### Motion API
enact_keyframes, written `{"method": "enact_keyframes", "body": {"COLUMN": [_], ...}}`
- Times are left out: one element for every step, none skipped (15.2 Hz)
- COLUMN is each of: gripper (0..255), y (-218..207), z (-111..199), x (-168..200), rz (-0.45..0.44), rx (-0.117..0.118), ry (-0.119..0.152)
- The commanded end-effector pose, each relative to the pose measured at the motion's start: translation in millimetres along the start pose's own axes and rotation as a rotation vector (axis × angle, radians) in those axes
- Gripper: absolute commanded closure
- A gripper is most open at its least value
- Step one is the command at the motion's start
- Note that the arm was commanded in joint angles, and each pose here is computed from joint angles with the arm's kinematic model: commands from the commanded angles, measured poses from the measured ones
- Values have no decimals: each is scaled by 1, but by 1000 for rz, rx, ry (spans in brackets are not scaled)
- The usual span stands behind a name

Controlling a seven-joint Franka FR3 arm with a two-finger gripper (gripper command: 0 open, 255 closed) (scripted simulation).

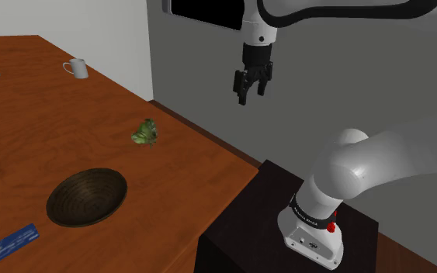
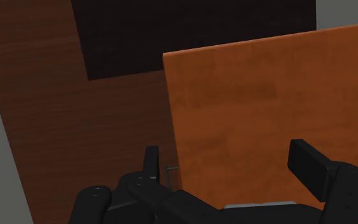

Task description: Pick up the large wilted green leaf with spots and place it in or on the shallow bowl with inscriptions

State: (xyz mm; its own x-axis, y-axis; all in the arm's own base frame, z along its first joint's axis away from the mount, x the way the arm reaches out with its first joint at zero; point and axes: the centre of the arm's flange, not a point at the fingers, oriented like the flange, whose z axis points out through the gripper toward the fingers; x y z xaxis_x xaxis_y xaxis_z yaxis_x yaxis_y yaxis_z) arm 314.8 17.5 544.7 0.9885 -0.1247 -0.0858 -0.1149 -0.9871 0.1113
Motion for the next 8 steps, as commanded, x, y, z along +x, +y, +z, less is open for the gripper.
{"method": "enact_keyframes", "body": {"gripper": [0, 0, 0, 0, 0, 0, 0, 0], "y": [0, -10, -19, -29, -39, -48, -57, -67], "z": [0, 4, 9, 13, 17, 21, 25, 29], "x": [0, 7, 14, 22, 29, 37, 44, 52], "rz": [0, 6, 12, 17, 23, 29, 35, 41], "rx": [0, -3, -7, -10, -14, -17, -21, -24], "ry": [0, 9, 17, 26, 35, 43, 52, 61]}}
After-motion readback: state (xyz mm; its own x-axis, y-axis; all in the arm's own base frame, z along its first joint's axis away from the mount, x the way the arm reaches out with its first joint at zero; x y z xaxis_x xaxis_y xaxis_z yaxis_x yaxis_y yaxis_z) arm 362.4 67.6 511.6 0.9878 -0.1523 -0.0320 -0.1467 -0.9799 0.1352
